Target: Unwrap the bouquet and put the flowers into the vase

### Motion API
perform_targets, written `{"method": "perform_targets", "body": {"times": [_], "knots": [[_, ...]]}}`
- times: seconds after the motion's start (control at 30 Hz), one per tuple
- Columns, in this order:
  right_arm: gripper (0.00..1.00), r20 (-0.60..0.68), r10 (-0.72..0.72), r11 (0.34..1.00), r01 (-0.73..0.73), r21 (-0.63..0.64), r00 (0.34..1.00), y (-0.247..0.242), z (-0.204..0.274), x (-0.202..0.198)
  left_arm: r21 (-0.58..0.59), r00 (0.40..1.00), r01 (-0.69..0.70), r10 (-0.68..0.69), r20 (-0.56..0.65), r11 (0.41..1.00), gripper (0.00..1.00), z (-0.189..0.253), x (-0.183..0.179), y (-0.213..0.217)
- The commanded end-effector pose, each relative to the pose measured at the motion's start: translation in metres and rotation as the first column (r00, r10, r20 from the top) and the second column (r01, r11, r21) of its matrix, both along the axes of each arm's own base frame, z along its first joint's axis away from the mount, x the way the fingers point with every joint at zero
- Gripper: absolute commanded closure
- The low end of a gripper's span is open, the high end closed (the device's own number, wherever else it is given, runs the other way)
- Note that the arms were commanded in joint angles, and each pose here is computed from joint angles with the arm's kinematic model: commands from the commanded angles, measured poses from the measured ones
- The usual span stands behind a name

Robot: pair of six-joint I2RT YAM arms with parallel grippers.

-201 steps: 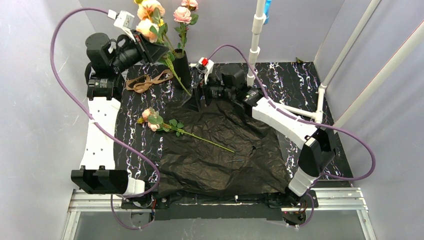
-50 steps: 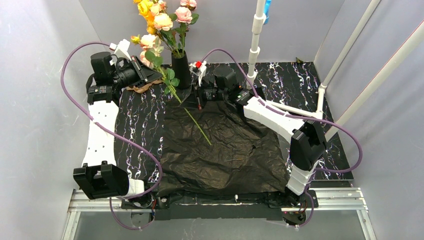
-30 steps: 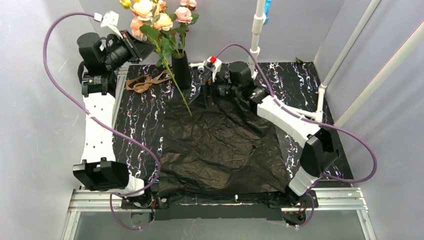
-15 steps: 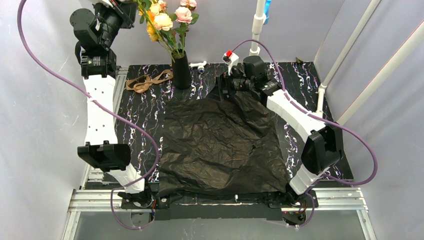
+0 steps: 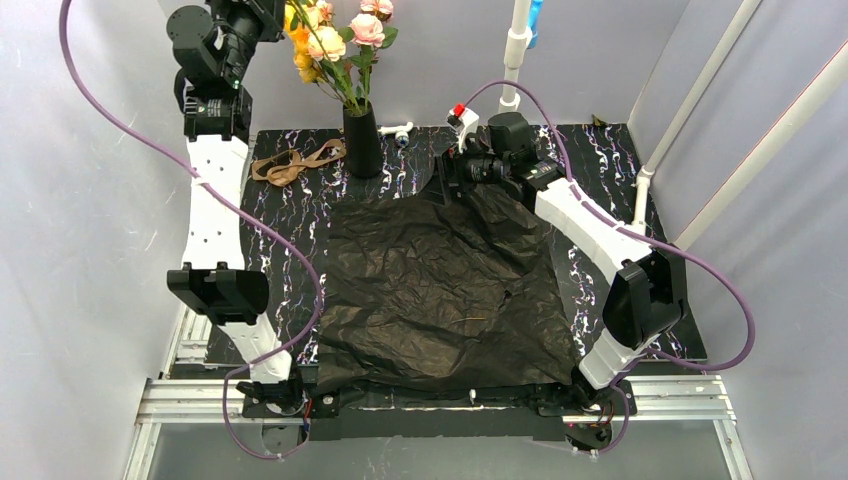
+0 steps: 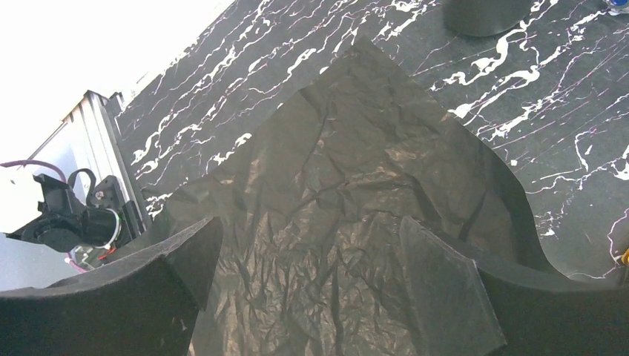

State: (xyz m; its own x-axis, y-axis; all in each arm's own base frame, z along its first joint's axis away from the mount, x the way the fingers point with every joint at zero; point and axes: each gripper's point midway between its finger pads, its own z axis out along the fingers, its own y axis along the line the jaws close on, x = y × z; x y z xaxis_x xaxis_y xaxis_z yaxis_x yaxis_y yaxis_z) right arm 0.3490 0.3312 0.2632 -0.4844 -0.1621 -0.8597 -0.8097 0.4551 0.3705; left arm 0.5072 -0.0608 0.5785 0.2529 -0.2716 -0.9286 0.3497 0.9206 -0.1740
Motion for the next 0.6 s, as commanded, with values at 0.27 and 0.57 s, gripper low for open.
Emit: {"method": "perform_targets", "body": {"times": [0.27,0.57], "knots": [[0.02,0.042,-0.012,1.000,0.012,0.016,0.999,-0.009,0.016,0.013,0.020,1.000,0.021,-0.021,0.010,1.000,1.00,-0.019,0.032,-0.024],[0.02,0.018,-0.026,1.000,0.026,0.011,0.999,-0.017,0.006,0.023,0.096,0.991,0.072,-0.061,-0.120,0.993,1.00,-0.093,0.057,-0.042]]}}
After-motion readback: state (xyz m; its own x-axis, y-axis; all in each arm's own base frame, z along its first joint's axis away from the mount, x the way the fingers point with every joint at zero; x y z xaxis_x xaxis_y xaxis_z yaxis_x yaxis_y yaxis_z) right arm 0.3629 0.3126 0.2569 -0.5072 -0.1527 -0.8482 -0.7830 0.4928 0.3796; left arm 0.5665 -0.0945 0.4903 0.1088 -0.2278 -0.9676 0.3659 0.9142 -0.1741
